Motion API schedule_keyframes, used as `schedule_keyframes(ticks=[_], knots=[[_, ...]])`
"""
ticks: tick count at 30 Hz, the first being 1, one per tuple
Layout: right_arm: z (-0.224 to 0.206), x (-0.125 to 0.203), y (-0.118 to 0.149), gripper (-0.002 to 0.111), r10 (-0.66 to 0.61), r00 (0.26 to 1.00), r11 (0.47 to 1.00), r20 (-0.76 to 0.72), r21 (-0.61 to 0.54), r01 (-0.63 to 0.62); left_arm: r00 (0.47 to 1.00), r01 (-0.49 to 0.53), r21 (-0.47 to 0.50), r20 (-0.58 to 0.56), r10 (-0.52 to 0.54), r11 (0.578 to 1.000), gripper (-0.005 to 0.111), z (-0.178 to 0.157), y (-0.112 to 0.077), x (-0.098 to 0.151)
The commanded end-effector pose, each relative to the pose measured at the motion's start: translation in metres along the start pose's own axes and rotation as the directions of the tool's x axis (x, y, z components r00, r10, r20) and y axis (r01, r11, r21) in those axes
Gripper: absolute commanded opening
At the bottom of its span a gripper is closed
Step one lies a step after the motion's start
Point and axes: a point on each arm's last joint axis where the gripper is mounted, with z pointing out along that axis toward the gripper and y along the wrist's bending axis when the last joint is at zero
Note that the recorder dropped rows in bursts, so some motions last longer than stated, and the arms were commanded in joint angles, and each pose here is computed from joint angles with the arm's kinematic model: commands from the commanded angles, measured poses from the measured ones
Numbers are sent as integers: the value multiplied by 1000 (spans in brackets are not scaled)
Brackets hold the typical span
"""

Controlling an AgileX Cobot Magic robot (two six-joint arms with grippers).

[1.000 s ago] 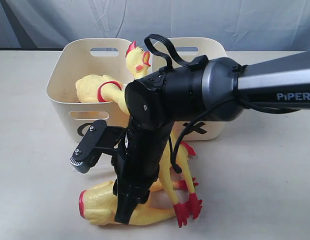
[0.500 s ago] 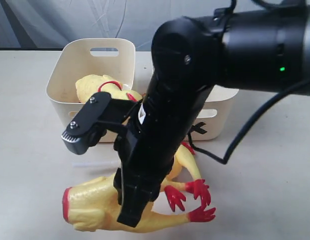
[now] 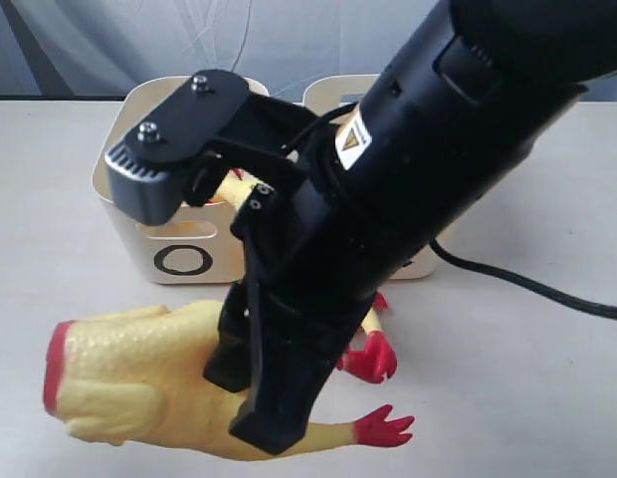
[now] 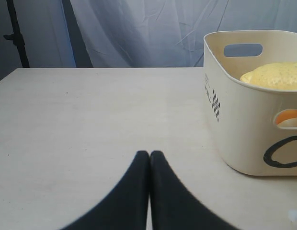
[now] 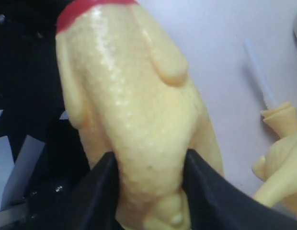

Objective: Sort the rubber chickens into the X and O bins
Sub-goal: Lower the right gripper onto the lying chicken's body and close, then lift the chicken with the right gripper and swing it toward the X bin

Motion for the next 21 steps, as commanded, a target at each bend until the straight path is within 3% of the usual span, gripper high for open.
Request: schedule_keyframes(ticks=[1, 9, 18, 21], knots=[[-15, -1, 8, 21, 13, 998, 1000, 58, -12, -12, 1000, 1, -1, 13, -1, 1000, 0, 0, 0, -2], [-34, 6, 10, 21, 21, 999, 997, 50, 77, -25, 1000, 1, -1, 13, -1, 1000, 0, 0, 0, -2], [-58, 3, 7, 21, -27, 984, 971, 175, 237, -15, 1000, 1, -1, 13, -1, 1000, 0, 0, 0, -2], [-59, 0, 8, 21, -9, 977, 973, 211, 225, -40, 1000, 1, -1, 13, -1, 1000, 0, 0, 0, -2]])
